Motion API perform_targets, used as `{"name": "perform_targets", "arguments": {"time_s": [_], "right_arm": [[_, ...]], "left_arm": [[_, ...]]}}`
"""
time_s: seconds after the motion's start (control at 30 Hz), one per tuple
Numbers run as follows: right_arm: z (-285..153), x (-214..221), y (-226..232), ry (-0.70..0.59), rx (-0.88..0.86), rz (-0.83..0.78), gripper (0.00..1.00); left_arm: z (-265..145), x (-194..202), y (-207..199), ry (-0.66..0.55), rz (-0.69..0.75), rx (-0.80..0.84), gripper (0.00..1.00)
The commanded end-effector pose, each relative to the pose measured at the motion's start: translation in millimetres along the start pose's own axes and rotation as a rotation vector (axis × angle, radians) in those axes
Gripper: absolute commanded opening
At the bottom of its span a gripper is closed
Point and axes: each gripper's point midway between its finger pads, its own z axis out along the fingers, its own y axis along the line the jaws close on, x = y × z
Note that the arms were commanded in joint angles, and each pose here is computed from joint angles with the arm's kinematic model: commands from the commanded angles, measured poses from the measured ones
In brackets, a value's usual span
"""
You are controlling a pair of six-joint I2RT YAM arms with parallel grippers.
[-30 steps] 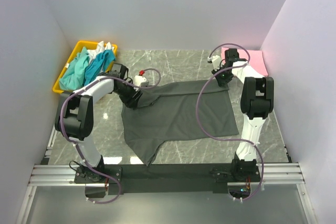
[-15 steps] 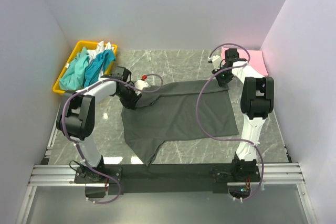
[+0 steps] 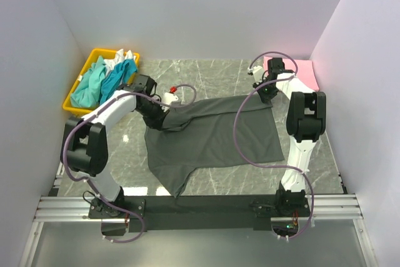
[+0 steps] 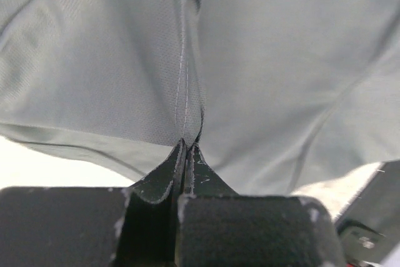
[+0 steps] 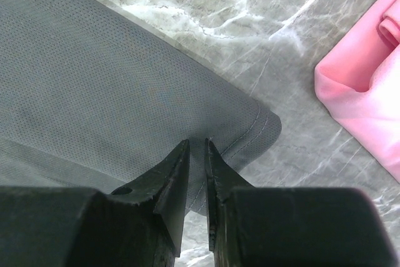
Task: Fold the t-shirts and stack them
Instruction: Fold the tshirt
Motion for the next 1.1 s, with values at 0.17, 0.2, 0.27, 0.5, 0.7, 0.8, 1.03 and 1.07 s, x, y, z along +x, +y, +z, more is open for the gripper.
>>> {"name": "perform_targets", "arguments": {"time_s": [0.17,0.2,0.27,0.5,0.7,0.8,1.03,1.07], "right_arm": [[-12.4,-11.6,-11.1,-0.037,0.040,-0.013,0.22],[-11.6,-10.1,-10.2,-0.033,0.036,-0.015,0.22],[-11.7,-9.3,-10.1,-0.029,0.035,-0.017,0.22],[-31.2,-23.6,-13.8,-0.087,0.030,-0.010,0.22],[-39.6,-44.1,-18.3,-0.138,0.025,0.012,0.22],[-31.2,-44.2,-21.2,-0.127,0.024,0.021,0.22],[-10.8,-45.8,-8.2,-0.104,0.014,-0.004,0.22],[-5.6,-43.2,-6.1,-0.092,0.013,-0.005,0.22]], "left_arm": [[11.2,11.5,-56.6,0.035,-0.077,0.191,0.01],[12.8,12.0,-56.4,0.035,-0.075,0.190,0.01],[12.0,13.0,-50.7,0.036,-0.093,0.177,0.13],[-47.8,-26.3,30.4,-0.180,-0.234,0.080,0.59],[-66.4,-53.2,107.9,-0.286,-0.263,-0.129,0.62],[-55.5,-59.3,121.3,-0.302,-0.306,-0.129,0.62],[-24.1,-49.3,144.1,-0.286,-0.396,-0.182,0.65],[-19.9,-50.3,144.0,-0.282,-0.398,-0.187,0.66]]}}
